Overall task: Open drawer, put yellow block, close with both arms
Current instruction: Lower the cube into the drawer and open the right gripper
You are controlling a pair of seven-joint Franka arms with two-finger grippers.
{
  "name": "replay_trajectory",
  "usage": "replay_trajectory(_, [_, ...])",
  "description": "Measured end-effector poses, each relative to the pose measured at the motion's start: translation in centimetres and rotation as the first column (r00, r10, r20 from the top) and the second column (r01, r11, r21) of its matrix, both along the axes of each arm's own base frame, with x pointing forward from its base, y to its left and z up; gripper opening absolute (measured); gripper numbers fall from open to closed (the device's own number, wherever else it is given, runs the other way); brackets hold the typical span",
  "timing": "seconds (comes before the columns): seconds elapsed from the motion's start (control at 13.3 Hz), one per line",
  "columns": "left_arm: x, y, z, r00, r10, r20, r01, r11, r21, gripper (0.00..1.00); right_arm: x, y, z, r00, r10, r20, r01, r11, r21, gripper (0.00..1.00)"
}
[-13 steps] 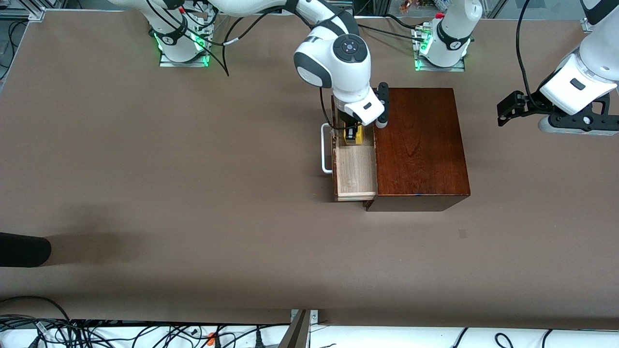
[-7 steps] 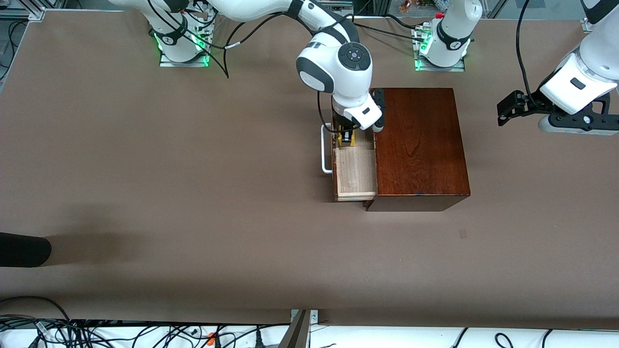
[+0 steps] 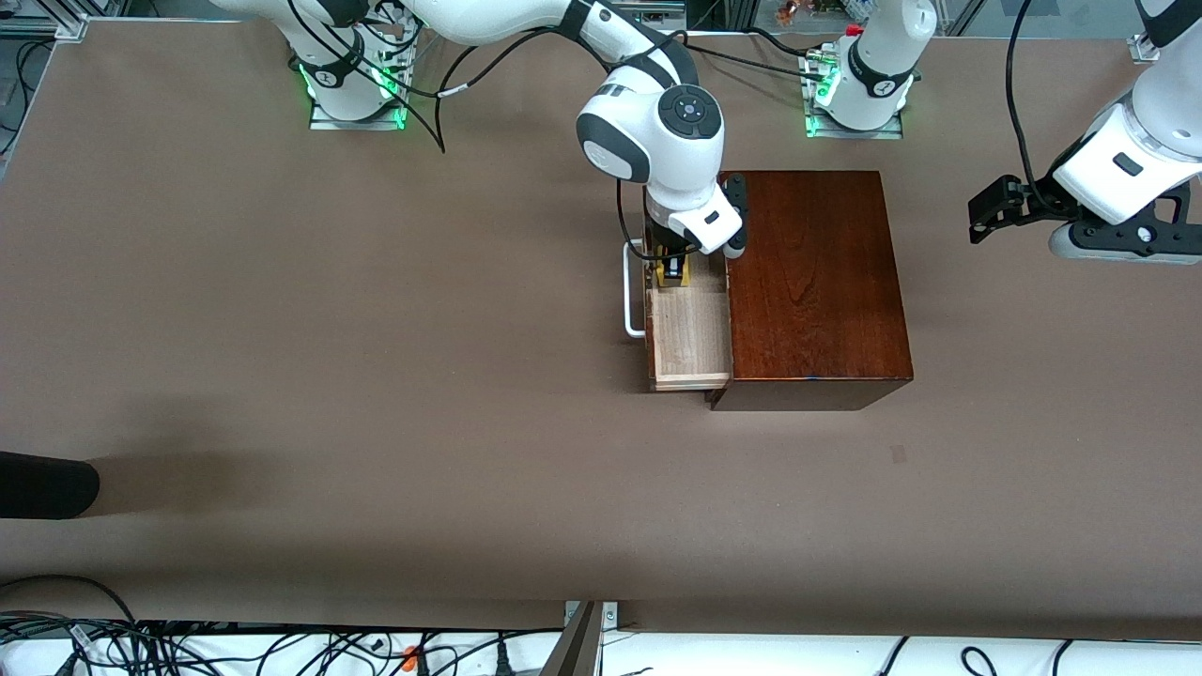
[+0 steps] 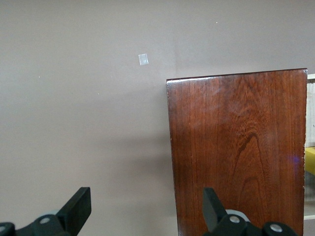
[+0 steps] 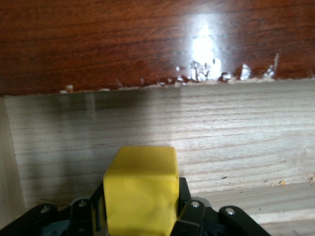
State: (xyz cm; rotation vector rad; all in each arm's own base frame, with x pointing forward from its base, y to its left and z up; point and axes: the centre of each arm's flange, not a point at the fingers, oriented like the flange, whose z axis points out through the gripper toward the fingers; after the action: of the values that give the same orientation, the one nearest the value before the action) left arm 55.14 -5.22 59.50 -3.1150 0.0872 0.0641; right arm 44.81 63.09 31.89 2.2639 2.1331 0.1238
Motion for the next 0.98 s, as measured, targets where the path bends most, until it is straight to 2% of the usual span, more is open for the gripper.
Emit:
replay_trajectory(0.15, [0.2,-0.2,-0.1,1.000,-0.003,-0.005,0.003,1.000,0.000,1.00,0.8,-0.5,0.0,1.000,-0.011,0.010,0.011,1.000,-0.006,0.83])
replay_trajectory(0.3, [0.2,-0.1,-0.4,1.000,-0.002,-0.019,0.002,1.000,0.001,1.00,1.1,-0.3,1.3,1.000,-0.020,0.023,0.019,1.000,0.013,1.00])
replay_trajectory(0.53, [0.2,-0.3,-0.9,0.999,-0.006,-0.046,0.006,1.000,0.003,1.00,2.4,-0.7,6.8,0.996,-0.070,0.050,0.067,0.996,0.054,1.00])
replay_trajectory(0.68, [0.2,-0.9,-1.4,0.997,-0.032,-0.065,0.032,0.999,0.002,1.00,4.1,-3.1,12.1,0.991,-0.128,0.049,0.123,0.989,0.087,1.00])
replay_trajectory(0.83, [0.2,-1.6,-1.9,0.993,-0.088,-0.081,0.088,0.996,-0.003,1.00,6.7,-7.8,17.7,0.978,-0.209,0.012,0.207,0.973,0.107,1.00])
replay_trajectory(0.98, [0.0,-2.8,-3.2,0.967,-0.216,-0.138,0.215,0.976,-0.022,1.00,9.8,-14.1,21.8,0.953,-0.302,-0.031,0.304,0.948,0.098,1.00])
